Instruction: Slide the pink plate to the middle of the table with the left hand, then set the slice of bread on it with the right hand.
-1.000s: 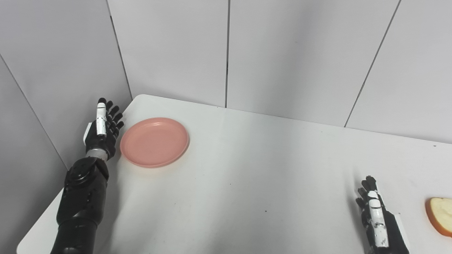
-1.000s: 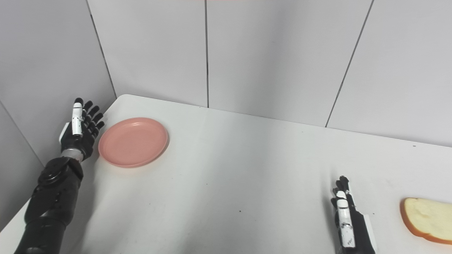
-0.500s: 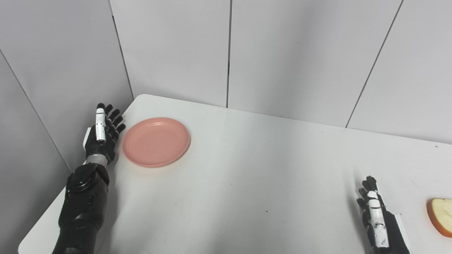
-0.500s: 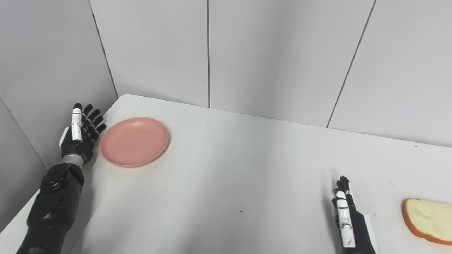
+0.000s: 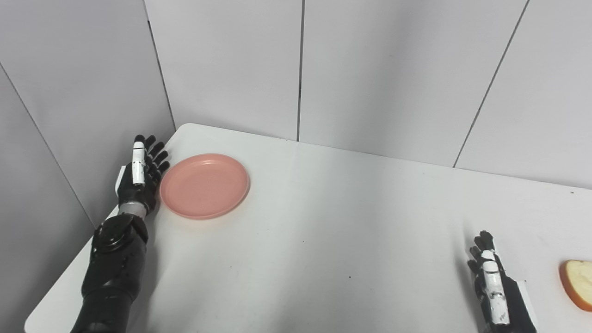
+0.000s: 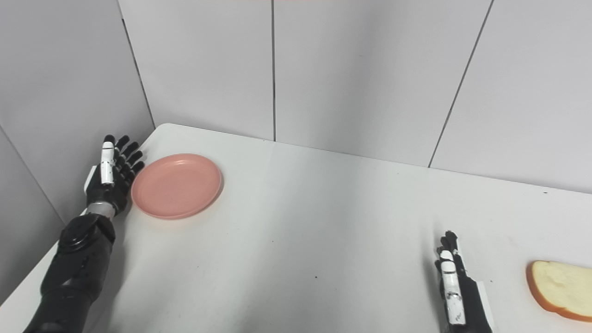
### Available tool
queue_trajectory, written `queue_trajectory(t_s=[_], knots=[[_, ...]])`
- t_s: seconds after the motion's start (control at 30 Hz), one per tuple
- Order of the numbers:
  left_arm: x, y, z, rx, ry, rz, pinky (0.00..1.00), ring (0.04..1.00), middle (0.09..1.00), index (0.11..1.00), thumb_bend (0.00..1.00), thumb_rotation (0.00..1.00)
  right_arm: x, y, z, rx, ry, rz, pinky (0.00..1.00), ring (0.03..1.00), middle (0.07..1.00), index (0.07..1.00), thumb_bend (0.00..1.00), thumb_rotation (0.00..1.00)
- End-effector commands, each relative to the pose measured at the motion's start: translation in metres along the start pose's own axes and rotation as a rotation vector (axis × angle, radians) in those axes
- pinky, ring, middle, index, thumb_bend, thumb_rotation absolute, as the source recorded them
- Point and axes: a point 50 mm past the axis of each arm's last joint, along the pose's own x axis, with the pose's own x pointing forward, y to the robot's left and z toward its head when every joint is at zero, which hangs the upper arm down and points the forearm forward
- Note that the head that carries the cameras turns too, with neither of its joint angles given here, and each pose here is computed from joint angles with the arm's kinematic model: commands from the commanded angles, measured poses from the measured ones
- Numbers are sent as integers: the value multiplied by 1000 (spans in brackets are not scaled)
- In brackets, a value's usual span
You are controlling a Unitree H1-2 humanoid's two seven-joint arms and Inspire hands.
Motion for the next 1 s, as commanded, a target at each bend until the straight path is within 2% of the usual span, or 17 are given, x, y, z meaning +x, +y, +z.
queue_trajectory(t_s=[0.0,0.23,0.4,0.53,0.67,0.97], knots=[[9,-16,6,1,-8,-37,906,914,905,894,573,1000,3,2,14,7,-55,10,1000,1000,1000,1000,19,1000],[11,-39,-4,-13,19,-93,914,925,920,910,586,1000,2,5,15,-21,-63,11,1000,1000,1000,1000,13,1000],[6,-59,-9,-8,44,-174,980,977,978,973,553,1000,1,7,16,-4,-52,18,1000,1000,1000,1000,20,1000],[5,-68,-13,28,51,-193,963,960,952,942,575,1000,0,10,16,-8,-47,14,1000,1000,1000,1000,12,1000],[4,-80,-16,63,60,-248,945,951,947,931,581,1000,0,12,14,0,-49,12,1000,1000,1000,1000,7,1000],[-3,-109,-24,60,69,-325,931,938,934,918,596,1000,0,19,13,-12,-40,15,1000,1000,1000,1000,8,1000]])
